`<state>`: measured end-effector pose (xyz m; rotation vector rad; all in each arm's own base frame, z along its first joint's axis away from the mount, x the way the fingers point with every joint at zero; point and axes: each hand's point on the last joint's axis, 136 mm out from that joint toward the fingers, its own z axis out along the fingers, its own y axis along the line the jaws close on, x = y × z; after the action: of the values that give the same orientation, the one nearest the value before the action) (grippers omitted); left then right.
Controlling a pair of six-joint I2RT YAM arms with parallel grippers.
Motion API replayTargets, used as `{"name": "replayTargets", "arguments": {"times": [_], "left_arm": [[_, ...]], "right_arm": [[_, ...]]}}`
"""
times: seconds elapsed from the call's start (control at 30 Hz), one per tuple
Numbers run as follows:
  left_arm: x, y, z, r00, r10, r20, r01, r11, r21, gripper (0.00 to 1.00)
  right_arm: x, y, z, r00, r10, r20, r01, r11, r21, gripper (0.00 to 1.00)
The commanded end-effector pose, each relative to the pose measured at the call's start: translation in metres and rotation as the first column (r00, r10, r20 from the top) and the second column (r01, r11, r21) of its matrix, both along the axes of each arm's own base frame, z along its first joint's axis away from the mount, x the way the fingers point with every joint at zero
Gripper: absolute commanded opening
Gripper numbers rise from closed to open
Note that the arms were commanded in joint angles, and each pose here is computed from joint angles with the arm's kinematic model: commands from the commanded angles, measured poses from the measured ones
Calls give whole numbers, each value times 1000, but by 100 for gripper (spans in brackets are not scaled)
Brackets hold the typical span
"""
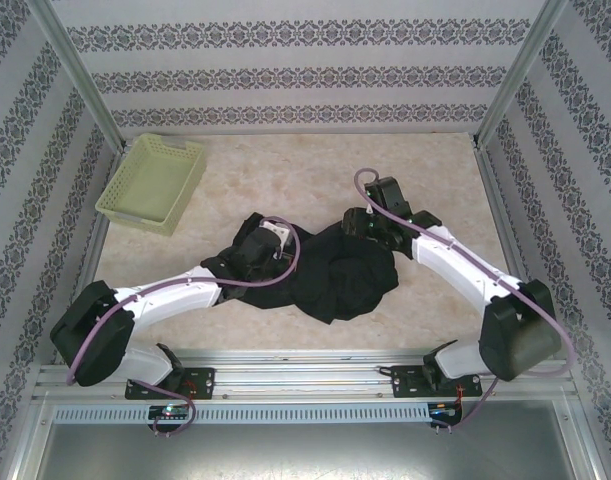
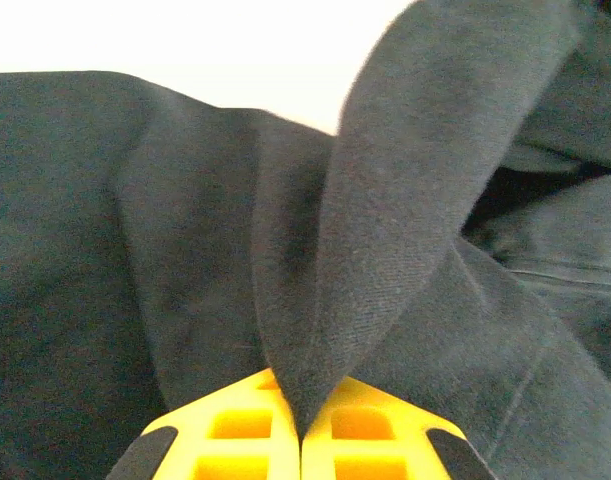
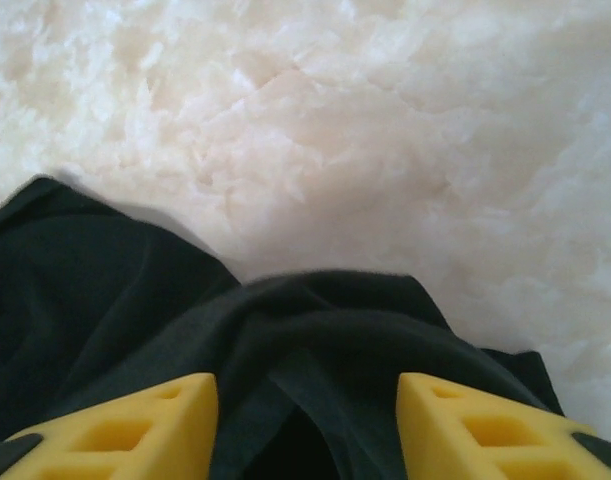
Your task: Fold the inside-out t-shirt
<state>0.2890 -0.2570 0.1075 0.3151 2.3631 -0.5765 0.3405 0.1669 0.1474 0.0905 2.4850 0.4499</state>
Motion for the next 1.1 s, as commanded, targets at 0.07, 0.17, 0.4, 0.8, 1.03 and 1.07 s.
{"name": "replayTargets", "arguments": {"times": [0.07,0.17,0.4,0.8,1.03,1.07], "left_arm": [[7,18,0,999,54,2,-54,999,6,0],[6,19,-3,999,50,-3,-50,999,4,0],[8,28,-10,996,91,-20,-91,996,24,0],[23,87,-31,944,307,-121,-298,951,84,0],[17,79,-36,949,268,-167,-239,955,173,22],[14,73,-30,958,246,-149,-215,957,196,32]], "right_arm": [[-45,27,-18,991,122,-49,-123,992,-2,61],[-58,38,-36,987,133,-91,-138,989,-51,68],[-53,35,-73,981,80,-175,-120,967,-226,53],[-77,0,-28,993,120,-21,-121,957,-262,0],[-96,1,-16,985,156,69,-145,979,-141,0],[-99,2,-18,985,157,71,-147,981,-128,0]]}}
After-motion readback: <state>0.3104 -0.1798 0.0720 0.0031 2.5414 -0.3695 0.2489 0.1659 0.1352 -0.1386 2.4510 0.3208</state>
